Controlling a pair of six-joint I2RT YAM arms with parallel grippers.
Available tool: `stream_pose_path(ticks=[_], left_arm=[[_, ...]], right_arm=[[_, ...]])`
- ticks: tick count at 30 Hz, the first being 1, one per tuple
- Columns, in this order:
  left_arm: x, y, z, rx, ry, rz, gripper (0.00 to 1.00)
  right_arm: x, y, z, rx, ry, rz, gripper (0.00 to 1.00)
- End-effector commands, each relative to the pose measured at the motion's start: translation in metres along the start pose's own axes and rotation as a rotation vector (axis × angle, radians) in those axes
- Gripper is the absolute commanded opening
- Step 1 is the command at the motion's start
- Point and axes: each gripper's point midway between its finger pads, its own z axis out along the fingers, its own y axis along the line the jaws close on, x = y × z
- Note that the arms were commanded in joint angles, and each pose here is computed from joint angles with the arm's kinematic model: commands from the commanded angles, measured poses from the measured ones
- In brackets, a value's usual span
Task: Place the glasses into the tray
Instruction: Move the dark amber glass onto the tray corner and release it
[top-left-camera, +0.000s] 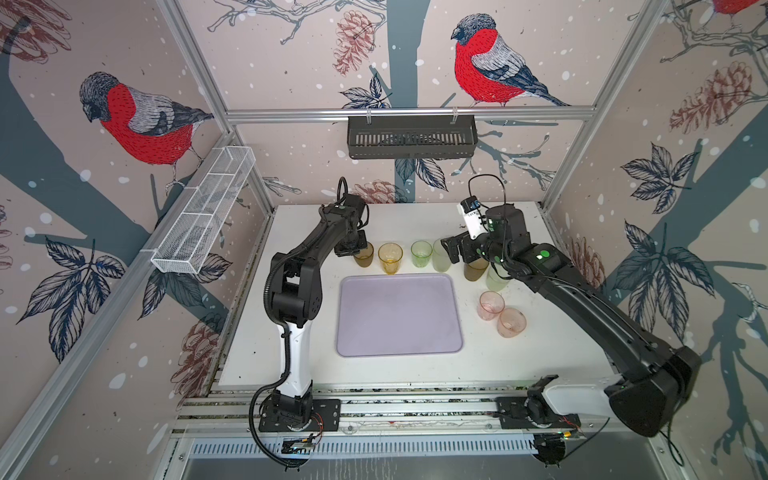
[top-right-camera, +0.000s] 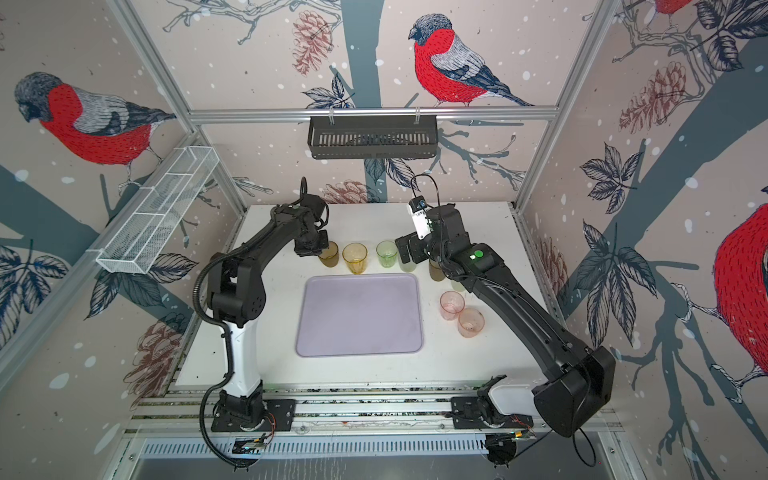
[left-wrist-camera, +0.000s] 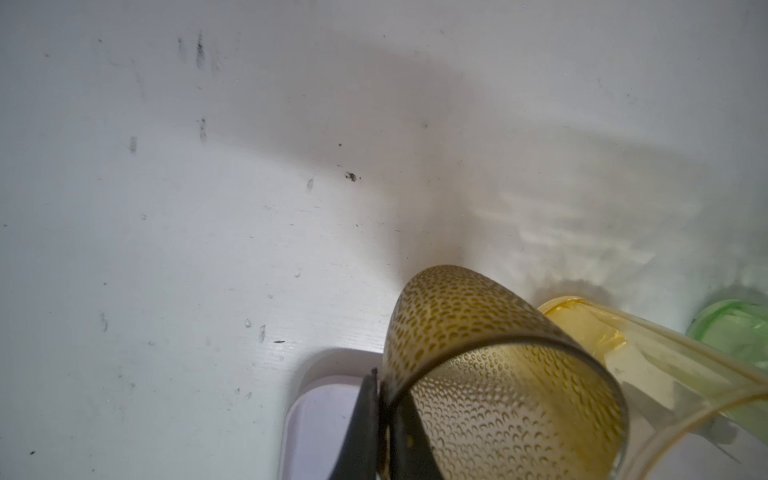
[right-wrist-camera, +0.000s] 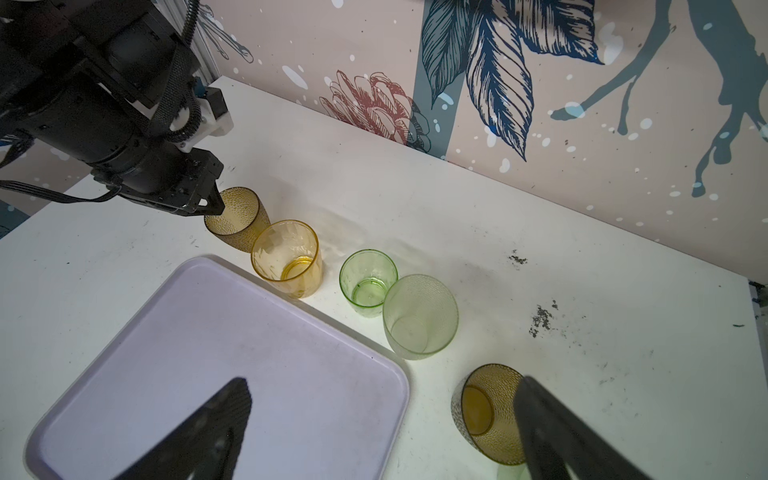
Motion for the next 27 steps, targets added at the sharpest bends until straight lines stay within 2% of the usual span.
stream_pose_path(ticks=[1, 11, 18, 27], left_arm=[[0.012, 0.015, -0.016, -0.066, 0.01, 0.011, 0.0], [0.05, 0.026, -0.039, -0.065, 0.02, 0.004, 0.0], [0.079, 0.034, -0.038, -0.074, 0.045, 0.002, 0.0], [0.097, 0.036, -0.03, -0.061, 0.07, -0.006, 0.0]], right_arm=[[-0.008, 0.001, 0.0, -0.011, -0.029, 0.001, 0.99], [-0.01, 0.002, 0.001, -0.017, -0.029, -0.01, 1.0], [-0.009, 0.006, 0.003, -0.039, -0.028, 0.006, 0.99], [-0.001, 0.021, 0.006, -0.078, -0.012, -0.004, 0.99]])
